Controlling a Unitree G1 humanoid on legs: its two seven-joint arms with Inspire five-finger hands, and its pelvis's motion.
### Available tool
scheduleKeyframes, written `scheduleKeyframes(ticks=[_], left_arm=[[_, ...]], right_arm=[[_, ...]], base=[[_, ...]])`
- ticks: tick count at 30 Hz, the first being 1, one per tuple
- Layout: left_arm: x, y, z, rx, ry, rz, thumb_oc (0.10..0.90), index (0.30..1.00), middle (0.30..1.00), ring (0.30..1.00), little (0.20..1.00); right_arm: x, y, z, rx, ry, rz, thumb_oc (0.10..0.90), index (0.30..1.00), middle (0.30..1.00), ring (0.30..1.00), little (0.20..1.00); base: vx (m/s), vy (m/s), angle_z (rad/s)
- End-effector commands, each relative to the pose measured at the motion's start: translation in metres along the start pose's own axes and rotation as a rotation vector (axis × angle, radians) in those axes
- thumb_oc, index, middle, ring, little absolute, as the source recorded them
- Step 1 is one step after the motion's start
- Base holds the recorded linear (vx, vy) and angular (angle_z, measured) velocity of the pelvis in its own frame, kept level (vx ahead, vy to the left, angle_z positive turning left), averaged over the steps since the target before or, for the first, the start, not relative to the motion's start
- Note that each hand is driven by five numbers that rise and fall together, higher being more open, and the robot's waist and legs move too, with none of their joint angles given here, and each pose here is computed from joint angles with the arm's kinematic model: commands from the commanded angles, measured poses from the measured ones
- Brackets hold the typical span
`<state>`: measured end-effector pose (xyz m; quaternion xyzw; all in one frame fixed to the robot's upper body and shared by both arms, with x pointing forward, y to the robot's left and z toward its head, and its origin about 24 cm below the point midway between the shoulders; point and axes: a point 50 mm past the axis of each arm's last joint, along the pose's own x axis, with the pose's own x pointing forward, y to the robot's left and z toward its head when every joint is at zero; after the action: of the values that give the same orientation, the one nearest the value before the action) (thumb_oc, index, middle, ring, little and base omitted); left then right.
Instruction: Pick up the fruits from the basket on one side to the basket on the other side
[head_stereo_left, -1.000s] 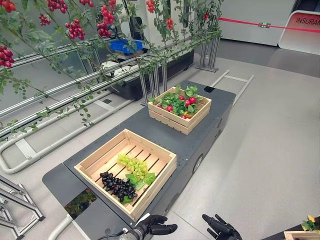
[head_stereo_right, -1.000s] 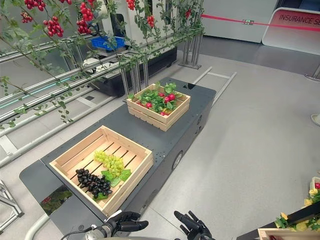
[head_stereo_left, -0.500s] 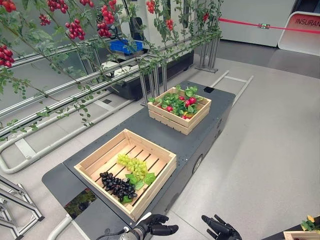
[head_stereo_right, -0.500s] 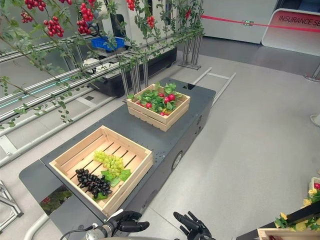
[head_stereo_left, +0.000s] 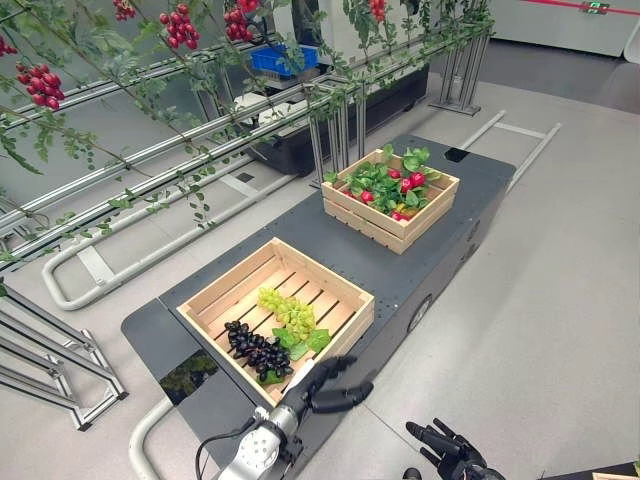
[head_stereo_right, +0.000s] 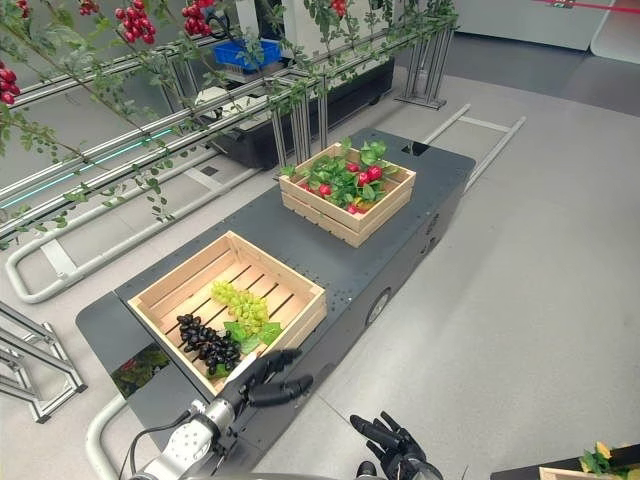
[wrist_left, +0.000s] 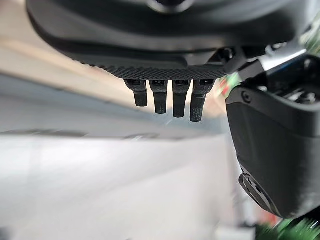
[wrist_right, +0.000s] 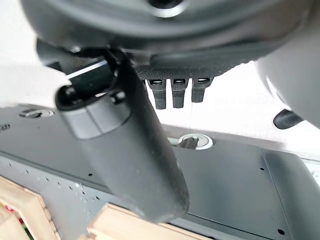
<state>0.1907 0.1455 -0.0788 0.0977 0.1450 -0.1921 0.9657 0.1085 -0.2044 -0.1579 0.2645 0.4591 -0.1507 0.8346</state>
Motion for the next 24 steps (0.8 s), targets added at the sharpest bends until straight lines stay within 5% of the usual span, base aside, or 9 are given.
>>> scheduleKeyframes(ticks=[1, 11, 17, 24], left_arm=[[0.023, 0.048, 0.067, 0.008, -0.319, 0.185, 0.800, 0.900, 0.900, 0.900, 0.900], [0.022, 0.122, 0.106, 0.208, -0.332, 0.565, 0.800, 0.900, 0.900, 0.900, 0.900], [0.034, 0.158, 0.147, 0.447, -0.379, 0.811, 0.800, 0.900, 0.900, 0.900, 0.900], [0.045, 0.182, 0.187, 0.602, -0.379, 0.858, 0.800, 0.900, 0.900, 0.900, 0.900]], right_arm=[[0.007, 0.020, 0.018, -0.081, -0.077, 0.052, 0.800, 0.900, 0.900, 0.900, 0.900], [0.003, 0.010, 0.016, -0.161, -0.046, 0.062, 0.800, 0.900, 0.900, 0.900, 0.900], [0.010, 0.044, 0.063, -0.211, -0.177, 0.218, 0.800, 0.900, 0.900, 0.900, 0.900], [0.011, 0.066, 0.101, -0.240, -0.266, 0.309, 0.800, 0.900, 0.900, 0.900, 0.900]], base=[[0.06, 0.033, 0.18], [0.07, 0.052, 0.12], [-0.15, 0.107, 0.04], [-0.15, 0.064, 0.10]])
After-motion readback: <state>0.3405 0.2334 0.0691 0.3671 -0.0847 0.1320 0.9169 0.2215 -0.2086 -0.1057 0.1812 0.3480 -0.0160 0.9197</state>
